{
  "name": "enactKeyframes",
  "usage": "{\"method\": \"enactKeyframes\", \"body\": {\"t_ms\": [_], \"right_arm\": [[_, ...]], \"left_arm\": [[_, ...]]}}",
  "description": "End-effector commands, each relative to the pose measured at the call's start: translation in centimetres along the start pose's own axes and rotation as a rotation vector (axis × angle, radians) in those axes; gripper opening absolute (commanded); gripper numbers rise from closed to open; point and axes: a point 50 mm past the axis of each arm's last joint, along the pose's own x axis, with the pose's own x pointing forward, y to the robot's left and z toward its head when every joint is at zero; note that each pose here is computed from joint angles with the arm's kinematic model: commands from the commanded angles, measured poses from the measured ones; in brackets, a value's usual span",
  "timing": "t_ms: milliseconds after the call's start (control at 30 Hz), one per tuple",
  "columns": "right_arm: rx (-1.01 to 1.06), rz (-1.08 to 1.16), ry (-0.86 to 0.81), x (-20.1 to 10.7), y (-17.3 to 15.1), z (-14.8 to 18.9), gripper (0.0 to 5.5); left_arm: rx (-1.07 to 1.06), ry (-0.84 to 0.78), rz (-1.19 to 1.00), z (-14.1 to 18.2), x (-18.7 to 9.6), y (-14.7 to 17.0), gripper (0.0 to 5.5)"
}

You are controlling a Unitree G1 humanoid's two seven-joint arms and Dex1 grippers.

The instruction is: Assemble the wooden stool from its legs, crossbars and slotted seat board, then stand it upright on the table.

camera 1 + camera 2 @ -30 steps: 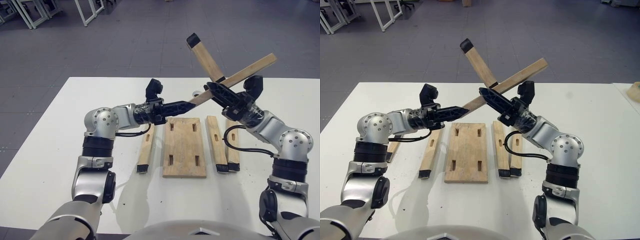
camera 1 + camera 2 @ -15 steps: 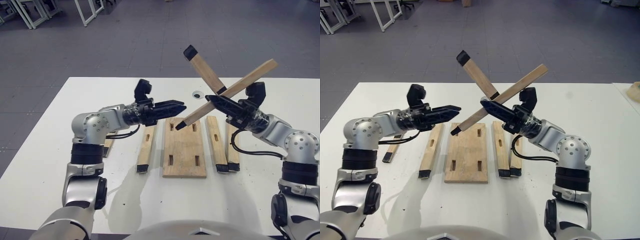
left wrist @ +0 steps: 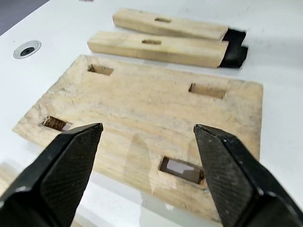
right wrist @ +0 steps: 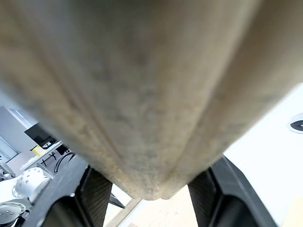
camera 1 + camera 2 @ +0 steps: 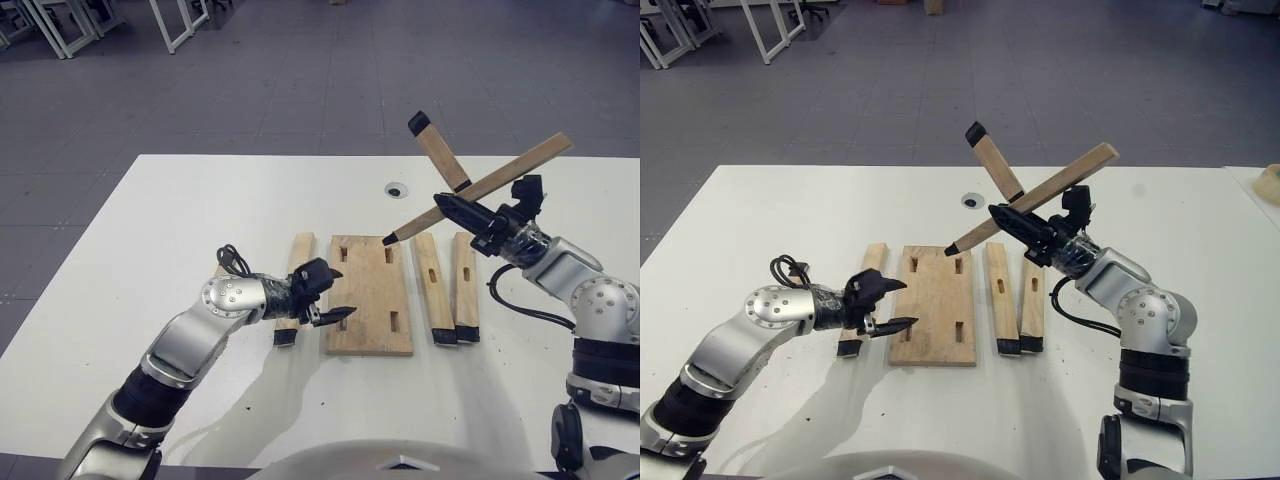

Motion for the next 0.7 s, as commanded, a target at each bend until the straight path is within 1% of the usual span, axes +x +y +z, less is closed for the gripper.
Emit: {"method": "enactKeyframes", "body": {"t_ms": [33,167,367,533,700], "right_arm": [[-0.024,0.014,-0.001,0.3,0.5,0.0,2.03],[-0.03,0.012,-0.001,0.5,0.5,-0.2,2.03],[-0.054,0.001,0.008,0.6,0.5,-0.4,2.03],[-0.188,0.004,0.045,0.6,0.5,-0.3,2.03],[-0.277,0.012,0.121,0.6,-0.2,-1.0,2.03]], "left_arm": [[0.078,0.094,0.003,-1.3,-0.3,-0.2,3.57],[0.124,0.164,-0.064,-2.1,0.1,-0.9,3.57],[0.217,0.216,-0.037,-2.0,0.6,-0.2,3.57],[0.337,0.324,0.01,-2.7,-0.8,1.3,3.57],[0.339,0.37,0.026,-3.3,-2.7,2.3,3.57]]}}
